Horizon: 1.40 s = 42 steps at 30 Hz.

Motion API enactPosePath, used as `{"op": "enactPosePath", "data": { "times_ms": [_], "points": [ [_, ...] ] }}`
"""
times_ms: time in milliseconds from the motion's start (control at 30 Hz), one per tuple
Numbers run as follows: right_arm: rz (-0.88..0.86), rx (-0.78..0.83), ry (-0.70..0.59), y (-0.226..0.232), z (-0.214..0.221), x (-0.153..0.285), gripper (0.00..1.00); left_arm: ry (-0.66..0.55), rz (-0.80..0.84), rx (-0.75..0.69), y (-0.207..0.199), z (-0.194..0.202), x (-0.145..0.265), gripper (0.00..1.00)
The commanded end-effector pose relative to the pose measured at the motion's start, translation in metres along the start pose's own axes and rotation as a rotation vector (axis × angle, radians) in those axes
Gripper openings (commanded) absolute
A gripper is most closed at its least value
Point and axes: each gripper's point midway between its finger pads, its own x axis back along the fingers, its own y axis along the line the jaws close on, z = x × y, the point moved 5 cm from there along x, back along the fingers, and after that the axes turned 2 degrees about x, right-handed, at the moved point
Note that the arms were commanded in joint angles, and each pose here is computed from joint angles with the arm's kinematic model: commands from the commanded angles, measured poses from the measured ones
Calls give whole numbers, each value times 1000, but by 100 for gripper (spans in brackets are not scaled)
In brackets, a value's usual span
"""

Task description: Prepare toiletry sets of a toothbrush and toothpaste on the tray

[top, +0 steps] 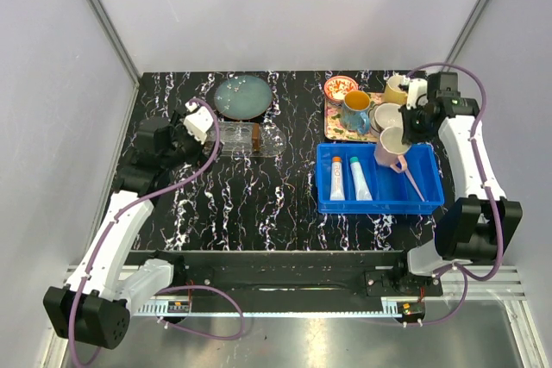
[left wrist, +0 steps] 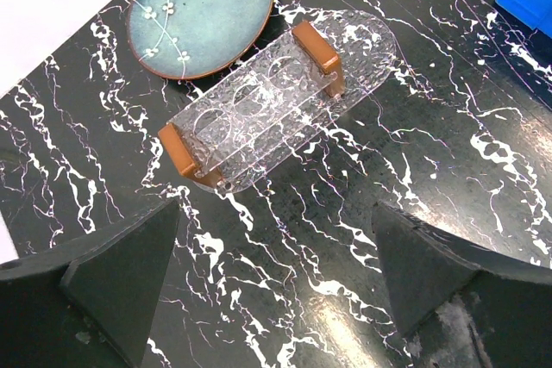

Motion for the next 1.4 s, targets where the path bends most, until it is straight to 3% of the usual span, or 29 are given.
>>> {"op": "enactPosePath", "data": {
  "times_ms": [0,400,833,1367],
  "points": [
    [-74,21,-108,7,-36,27,0,-78,-16,-8,8,-27,4,99],
    [-156,61,-186,26,-105,37,0,-48,-45,42,16,-30,-5,99],
    [-236,252,-188,111,-178,10,0,-10,-110,96,27,-26,-15,99],
    [-355,380,-230,218,-200,-46,0,30,-161,153,47,0,-20,99]
  ]
}}
